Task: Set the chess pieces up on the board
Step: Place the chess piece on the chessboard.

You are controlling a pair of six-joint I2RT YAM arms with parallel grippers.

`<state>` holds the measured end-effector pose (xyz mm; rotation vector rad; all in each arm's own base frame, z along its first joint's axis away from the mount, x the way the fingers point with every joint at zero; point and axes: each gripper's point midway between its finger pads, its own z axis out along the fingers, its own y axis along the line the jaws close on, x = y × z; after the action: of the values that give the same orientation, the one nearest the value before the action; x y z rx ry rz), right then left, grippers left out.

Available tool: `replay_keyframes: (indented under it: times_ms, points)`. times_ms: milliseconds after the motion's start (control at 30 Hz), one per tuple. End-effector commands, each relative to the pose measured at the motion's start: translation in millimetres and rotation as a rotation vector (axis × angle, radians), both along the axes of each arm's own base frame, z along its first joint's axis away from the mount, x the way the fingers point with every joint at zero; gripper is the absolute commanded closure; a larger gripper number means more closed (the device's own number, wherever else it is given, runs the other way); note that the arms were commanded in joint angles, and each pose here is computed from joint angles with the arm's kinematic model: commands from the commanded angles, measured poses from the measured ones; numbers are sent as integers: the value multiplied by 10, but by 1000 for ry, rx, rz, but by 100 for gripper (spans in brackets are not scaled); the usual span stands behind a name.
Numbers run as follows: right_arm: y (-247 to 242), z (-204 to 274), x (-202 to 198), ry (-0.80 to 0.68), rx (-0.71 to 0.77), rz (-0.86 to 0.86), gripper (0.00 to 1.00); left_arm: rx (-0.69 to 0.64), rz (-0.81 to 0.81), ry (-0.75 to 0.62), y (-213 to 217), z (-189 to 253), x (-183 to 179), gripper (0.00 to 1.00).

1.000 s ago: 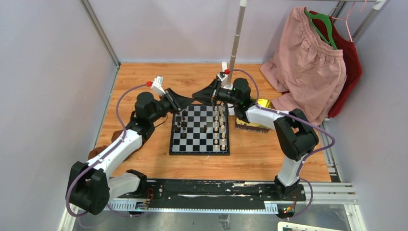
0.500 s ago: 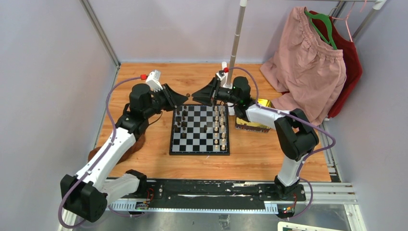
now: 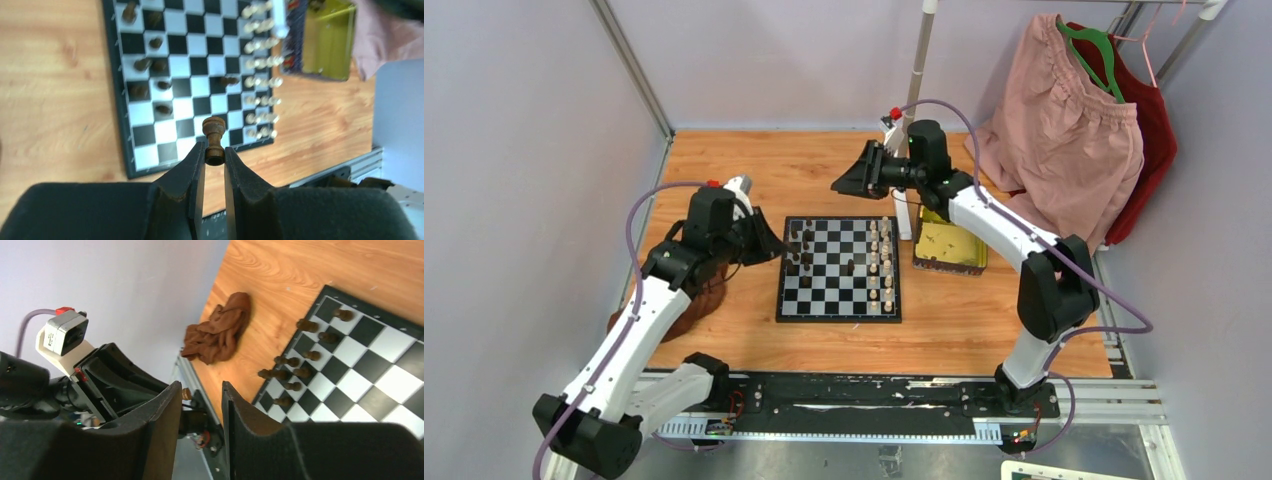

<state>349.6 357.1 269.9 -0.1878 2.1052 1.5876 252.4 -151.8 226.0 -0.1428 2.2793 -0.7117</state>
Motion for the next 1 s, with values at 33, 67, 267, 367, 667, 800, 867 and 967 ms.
replay_keyframes:
  times_ms: [33,67,267,367,667,800,867,967]
  points:
    - [-299,-292,-30,-52,-252,-19,60,100,5,191,268,-331,-576,100]
    - [-322,-329,-23,-53,-269,-24,60,103,7,218,289,-393,-659,100]
    - [-445,-547,-18,-44,-361,-44,60,55,16,317,288,-705,-956,100]
    - [-542,-654,-5,-51,-432,-62,60,66,7,356,283,-833,-1037,100]
    - [-757,-876,34,-45,-527,-104,60,202,-35,431,281,-1138,-1081,100]
    - [-805,-912,45,-45,-542,-108,60,238,-39,437,291,-1220,-1008,100]
    - [-827,-918,53,-47,-544,-110,60,251,-42,439,283,-1275,-967,100]
    - [-855,-931,64,-45,-549,-113,60,250,-42,429,251,-1320,-889,100]
